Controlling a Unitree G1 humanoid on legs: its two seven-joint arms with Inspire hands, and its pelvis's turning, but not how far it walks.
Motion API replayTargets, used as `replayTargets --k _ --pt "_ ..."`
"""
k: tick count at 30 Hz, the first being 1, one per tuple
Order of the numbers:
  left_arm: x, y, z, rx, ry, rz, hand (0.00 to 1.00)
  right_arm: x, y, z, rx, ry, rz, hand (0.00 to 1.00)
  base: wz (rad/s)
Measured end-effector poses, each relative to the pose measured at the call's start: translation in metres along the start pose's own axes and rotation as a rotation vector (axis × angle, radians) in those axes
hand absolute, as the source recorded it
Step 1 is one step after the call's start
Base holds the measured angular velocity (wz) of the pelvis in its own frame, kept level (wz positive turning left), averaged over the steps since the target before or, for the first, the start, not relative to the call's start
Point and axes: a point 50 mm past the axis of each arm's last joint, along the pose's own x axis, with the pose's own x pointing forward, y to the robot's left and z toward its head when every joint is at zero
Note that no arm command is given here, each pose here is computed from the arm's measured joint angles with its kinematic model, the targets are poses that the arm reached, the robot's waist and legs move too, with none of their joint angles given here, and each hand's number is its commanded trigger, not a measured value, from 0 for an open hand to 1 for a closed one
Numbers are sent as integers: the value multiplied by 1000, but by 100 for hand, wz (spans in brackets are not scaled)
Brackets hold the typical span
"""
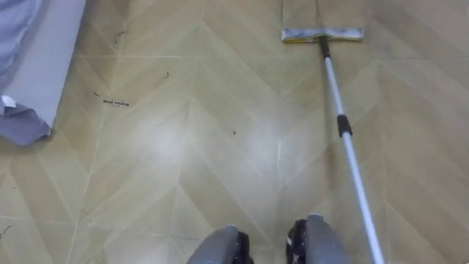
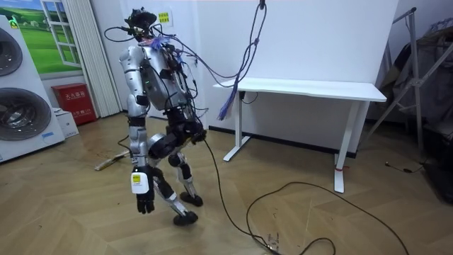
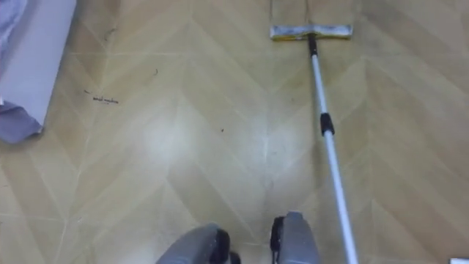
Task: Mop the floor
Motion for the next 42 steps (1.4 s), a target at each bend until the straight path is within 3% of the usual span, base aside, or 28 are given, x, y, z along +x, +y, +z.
replayTargets --k 4,6,8,11,13,16,20,24,29,33,37,39,42 --pt "-1 14 3 10 -27 29 0 -25 -18 78 -3 -268 -1 100 3" --pt "-2 12 -1 22 -28 9 0 -24 -18 74 43 -264 18 100 33" --pt "-2 11 -5 48 -25 -15 0 -16 -16 54 93 -226 35 100 47" --pt "-2 8 -6 52 -12 -37 0 0 -14 -6 162 -102 45 100 60" --pt "-1 3 -3 47 -14 -52 0 6 -15 -69 182 68 19 100 79" --pt "-2 -10 0 43 -31 -85 0 4 -8 -132 160 235 -16 100 5" --pt "-2 -13 21 56 -100 -54 0 8 22 -140 141 254 9 100 -30" --pt "-3 -24 11 54 -81 -60 0 10 42 -140 125 258 19 100 -43" --pt "-2 -18 -8 52 7 -33 0 11 35 -113 99 243 -11 100 -5" --pt "-2 -10 -4 36 -14 -20 0 6 1 -35 89 79 -78 100 1" --pt "-4 10 -5 21 -29 24 0 -20 -26 60 25 -204 -118 100 -19" --pt "-4 11 -3 26 -36 28 0 -28 -31 78 49 -247 -101 100 46" --pt "-5 8 2 34 -53 -3 0 -23 -31 64 103 -224 -74 100 71"
